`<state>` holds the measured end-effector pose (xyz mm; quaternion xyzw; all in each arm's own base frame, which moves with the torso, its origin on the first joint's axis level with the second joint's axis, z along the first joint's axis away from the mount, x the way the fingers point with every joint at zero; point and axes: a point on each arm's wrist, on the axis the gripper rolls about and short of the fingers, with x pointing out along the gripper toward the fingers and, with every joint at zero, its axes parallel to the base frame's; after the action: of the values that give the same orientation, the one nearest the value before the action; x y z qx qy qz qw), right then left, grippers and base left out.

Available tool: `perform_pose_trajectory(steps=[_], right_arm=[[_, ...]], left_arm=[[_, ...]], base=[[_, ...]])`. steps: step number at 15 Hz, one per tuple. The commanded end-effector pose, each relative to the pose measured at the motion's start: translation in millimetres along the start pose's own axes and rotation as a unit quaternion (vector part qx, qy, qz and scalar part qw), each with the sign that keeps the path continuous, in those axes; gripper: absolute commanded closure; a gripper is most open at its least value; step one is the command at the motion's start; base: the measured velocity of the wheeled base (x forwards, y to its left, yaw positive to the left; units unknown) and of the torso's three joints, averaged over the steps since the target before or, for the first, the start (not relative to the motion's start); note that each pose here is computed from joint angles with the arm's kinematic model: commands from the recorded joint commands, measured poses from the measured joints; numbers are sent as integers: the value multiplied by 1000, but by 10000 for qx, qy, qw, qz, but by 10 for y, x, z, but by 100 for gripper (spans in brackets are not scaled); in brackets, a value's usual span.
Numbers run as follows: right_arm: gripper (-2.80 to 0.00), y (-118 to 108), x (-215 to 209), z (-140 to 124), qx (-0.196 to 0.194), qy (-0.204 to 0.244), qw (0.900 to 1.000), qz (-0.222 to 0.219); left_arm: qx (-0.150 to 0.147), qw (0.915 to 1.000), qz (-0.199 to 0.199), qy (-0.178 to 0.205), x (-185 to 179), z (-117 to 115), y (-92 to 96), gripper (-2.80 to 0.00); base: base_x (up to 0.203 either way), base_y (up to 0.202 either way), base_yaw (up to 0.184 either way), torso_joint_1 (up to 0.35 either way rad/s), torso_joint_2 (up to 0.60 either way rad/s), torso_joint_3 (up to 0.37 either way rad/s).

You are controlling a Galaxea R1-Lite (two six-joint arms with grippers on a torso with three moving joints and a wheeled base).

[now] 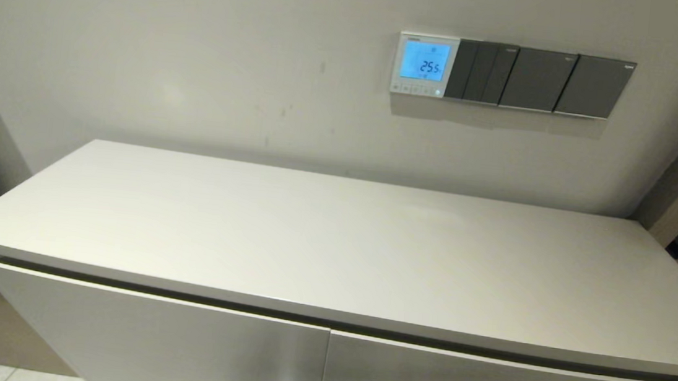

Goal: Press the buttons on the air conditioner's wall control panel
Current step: Turn off the central air conditioner

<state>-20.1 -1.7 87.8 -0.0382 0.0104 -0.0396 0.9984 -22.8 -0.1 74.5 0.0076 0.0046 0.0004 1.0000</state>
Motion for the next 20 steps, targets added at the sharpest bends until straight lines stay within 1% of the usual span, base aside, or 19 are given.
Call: perform_pose_trajectory(steps=[1,2,4,6,9,10,20], right_arm=[[0,14,-43,-44,-23,-265,9992,292],[0,19,-38,-58,-26,-250,9990,382],[0,29,-23,-135,12,-55,9989,466],[0,29,-24,-135,74,-60,9988,473],[0,27,-23,-135,343,-38,9985,428],[0,26,-23,-135,379,-35,9985,399],[0,25,-20,-142,479,-22,9982,353]], left_arm=[[1,10000,3,8,1,0,0,0],[1,10000,3,7,1,0,0,0],[1,10000,3,-3,0,1,0,0],[1,10000,3,7,1,0,0,0],[1,10000,3,5,1,0,0,0],[1,10000,3,5,1,1,0,0],[1,10000,3,6,1,0,0,0]], base=[[0,0,0,0,0,0],[0,0,0,0,0,0],[0,0,0,0,0,0],[0,0,0,0,0,0],[0,0,0,0,0,0],[0,0,0,0,0,0],[0,0,0,0,0,0]])
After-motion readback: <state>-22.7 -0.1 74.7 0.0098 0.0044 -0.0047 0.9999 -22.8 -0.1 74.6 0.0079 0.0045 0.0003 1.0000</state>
